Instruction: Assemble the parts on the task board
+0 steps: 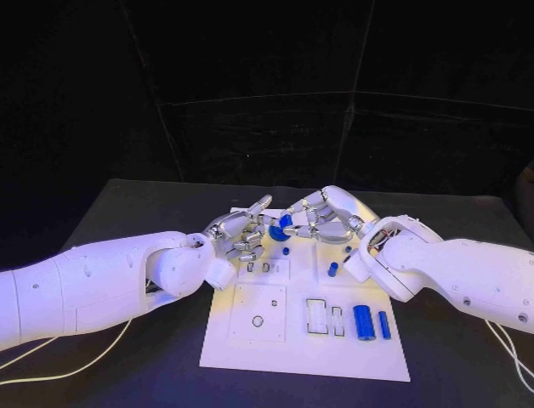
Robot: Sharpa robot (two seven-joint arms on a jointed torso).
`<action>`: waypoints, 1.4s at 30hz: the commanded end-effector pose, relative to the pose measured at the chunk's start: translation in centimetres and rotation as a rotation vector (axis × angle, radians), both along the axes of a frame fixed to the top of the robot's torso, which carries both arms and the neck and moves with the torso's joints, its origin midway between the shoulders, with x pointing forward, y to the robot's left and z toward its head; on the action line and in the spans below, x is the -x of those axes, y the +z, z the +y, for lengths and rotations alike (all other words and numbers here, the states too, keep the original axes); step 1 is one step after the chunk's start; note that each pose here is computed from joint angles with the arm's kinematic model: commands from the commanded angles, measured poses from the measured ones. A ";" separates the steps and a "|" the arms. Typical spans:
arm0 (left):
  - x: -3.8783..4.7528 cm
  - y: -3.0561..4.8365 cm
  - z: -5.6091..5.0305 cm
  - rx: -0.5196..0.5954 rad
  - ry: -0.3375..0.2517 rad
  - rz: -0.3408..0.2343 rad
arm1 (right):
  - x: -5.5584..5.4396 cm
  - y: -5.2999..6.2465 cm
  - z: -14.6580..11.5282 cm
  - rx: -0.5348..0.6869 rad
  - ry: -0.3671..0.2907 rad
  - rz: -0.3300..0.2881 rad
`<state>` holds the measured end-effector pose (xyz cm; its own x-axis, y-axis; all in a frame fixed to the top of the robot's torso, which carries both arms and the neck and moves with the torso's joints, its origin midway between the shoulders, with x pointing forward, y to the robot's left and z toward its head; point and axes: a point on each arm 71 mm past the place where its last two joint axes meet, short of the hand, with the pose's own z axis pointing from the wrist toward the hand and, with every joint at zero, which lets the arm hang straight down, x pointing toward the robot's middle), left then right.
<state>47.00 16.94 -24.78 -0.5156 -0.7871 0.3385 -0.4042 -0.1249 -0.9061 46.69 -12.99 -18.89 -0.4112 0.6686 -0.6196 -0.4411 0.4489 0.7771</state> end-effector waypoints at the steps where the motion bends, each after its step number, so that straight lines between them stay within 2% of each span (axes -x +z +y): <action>1: -0.14 0.33 0.0 0.019 0.004 -0.019 | 0.0 0.0 0.0 0.005 -0.004 0.003; 10: -0.28 0.27 0.2 0.012 0.013 -0.020 | 0.2 0.1 -0.1 0.002 -0.005 0.001; 18: -0.65 0.14 0.9 -0.028 0.044 -0.035 | 0.3 0.2 -0.2 -0.005 -0.008 0.004; 28: -1.36 0.32 3.4 -0.084 0.112 -0.075 | -0.1 -0.4 -0.6 0.061 -0.014 0.039; 31: -1.53 0.89 4.8 -0.085 0.146 -0.104 | -0.3 -0.7 -0.4 0.129 0.004 0.018; 33: -1.56 1.24 5.3 -0.082 0.156 -0.118 | -0.4 -0.8 -0.2 0.159 0.015 0.003; 36: -1.58 2.20 6.2 -0.069 0.171 -0.152 | -0.8 -1.1 0.3 0.225 0.034 -0.029; 38: -1.56 2.80 6.7 -0.060 0.177 -0.172 | -1.1 -1.4 0.6 0.266 0.040 -0.050; 42: -1.44 3.50 7.0 -0.050 0.187 -0.195 | -1.5 -1.7 1.2 0.325 0.051 -0.082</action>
<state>48.42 24.08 -21.91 -0.4051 -0.8889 0.2140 -0.2550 -0.1149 -0.9601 48.23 -12.07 -20.31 -0.3921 0.5065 -0.7679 -0.4838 0.5965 0.6405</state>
